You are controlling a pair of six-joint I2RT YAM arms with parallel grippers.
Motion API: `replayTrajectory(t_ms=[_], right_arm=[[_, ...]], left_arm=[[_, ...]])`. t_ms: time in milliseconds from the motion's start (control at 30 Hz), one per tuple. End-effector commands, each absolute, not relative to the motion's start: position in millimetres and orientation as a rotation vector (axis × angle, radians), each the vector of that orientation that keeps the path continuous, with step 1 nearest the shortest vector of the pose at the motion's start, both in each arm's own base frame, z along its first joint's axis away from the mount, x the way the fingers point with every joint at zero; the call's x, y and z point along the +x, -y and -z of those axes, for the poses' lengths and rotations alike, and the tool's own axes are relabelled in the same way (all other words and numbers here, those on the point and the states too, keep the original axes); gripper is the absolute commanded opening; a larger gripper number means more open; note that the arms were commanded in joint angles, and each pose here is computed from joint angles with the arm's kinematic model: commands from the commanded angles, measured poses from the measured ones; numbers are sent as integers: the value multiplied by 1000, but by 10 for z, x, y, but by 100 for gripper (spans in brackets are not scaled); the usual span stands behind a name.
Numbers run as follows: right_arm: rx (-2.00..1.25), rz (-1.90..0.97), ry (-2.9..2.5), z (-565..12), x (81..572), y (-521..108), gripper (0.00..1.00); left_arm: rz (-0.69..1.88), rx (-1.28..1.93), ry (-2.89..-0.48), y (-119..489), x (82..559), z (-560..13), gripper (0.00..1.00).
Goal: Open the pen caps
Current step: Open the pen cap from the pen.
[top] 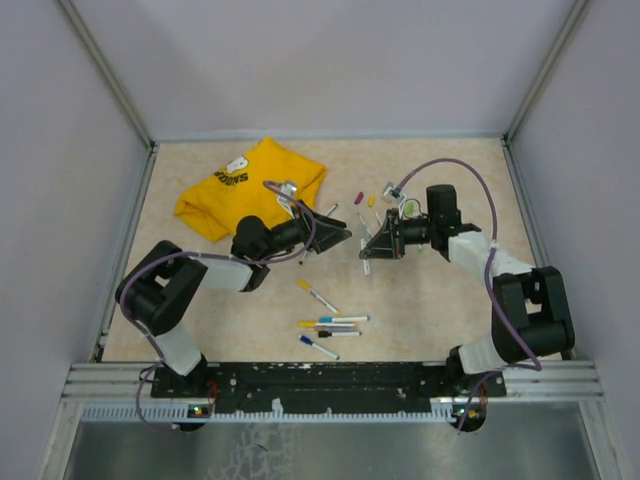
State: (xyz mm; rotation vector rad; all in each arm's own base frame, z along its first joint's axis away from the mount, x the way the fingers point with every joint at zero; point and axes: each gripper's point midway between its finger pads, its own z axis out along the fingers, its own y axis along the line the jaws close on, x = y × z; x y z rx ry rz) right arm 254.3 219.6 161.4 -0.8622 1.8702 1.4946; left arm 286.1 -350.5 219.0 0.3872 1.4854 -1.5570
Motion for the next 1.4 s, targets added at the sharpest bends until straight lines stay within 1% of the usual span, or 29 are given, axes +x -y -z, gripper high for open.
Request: replayTrajectory(t_ms=[0,67,133,367,467,667,800,900,1167,1367], right_arm=[[-959,-1472,-1782,-1791,2572,-2269,0],[-966,-1467,-1784,-1782,2569,-2277,0],[-970,-1460,-1792,-1764,2574,-2285,0],[-976,-1457,-1803,-1749,2577,-2295,0],[-979,-1454,-1803,-1750,2578,-2298,0],[-985,-1448,-1807,-1737,2568,-2308,0],[-990,-1440,-1814,-1718,2569,-2320,0],[-994,-1465,-1823,-1679,2545,-2336,0],[-979,-1516,-1846,-1614,2531,-2353,0],[-959,-1533,-1864,-1566,2542,-2361,0]], left_arm=[[1596,443,-1436,3698,2843,-2331,68],[1595,448,-1460,3760,2861,-2288,65],[1601,455,-1477,3810,2859,-2255,59],[1602,472,-1516,3914,2830,-2178,54],[1606,479,-1531,3961,2816,-2143,50],[1599,470,-1538,3984,2850,-2161,32],[1571,442,-1525,3970,2916,-2232,11],[1523,385,-1501,3906,3061,-2371,1],[1367,278,-1388,3600,3601,-2983,0],[1353,192,-1351,3372,3835,-3135,0]])
